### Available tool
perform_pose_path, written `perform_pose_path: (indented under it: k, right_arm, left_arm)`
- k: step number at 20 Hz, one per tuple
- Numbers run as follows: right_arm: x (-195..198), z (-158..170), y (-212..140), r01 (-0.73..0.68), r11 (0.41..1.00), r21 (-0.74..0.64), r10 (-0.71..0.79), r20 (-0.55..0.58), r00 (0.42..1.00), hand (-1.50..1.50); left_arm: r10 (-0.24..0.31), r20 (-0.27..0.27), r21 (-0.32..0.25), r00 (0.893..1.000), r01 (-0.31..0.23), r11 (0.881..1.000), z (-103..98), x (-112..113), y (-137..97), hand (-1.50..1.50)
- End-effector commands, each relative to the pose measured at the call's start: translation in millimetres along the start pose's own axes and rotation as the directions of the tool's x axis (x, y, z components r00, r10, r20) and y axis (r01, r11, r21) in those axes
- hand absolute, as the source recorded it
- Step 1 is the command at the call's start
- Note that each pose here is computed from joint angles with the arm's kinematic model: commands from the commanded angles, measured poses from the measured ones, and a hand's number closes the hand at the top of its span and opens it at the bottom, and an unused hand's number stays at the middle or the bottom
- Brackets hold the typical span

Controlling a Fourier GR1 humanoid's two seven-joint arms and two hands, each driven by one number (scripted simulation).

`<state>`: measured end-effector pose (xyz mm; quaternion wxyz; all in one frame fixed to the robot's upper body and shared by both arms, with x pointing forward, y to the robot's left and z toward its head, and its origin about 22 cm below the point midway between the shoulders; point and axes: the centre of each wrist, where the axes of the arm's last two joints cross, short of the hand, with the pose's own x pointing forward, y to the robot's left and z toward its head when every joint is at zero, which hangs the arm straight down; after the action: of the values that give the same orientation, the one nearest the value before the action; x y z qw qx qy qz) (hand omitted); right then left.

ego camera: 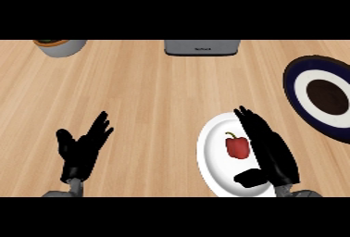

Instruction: Pick the bell pepper from the plate and place it in the plate

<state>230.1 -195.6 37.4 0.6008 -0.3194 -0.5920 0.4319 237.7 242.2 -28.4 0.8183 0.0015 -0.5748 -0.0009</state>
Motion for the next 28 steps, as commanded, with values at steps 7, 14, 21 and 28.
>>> perform_pose_path:
  k: [7,14,21,28]
  right_arm:
    - [-11.5,-23.7,22.1,-0.042,0.996,0.074,0.042,-0.006,0.999,-1.50]
    - [-11.7,-26.0,40.4,-0.168,0.983,0.068,0.163,0.070,0.984,1.50]
    - [-3.0,-19.9,19.6,-0.191,0.981,-0.043,0.194,0.092,0.977,1.50]
    - [-8.3,59.2,1.1,0.068,0.982,-0.178,-0.017,0.278,0.960,1.50]
  left_arm:
    - [-0.013,-0.047,-0.010,0.999,0.012,1.000,-0.2,-6.6,-7.5,0.00]
    - [-0.002,-0.040,-0.013,0.999,0.002,1.000,-0.1,-8.9,-8.2,0.00]
    - [-0.004,-0.041,-0.005,0.999,0.003,1.000,2.6,-10.7,-13.1,0.00]
    - [-0.004,-0.047,0.015,0.999,0.005,1.000,8.4,-16.4,-5.1,0.00]
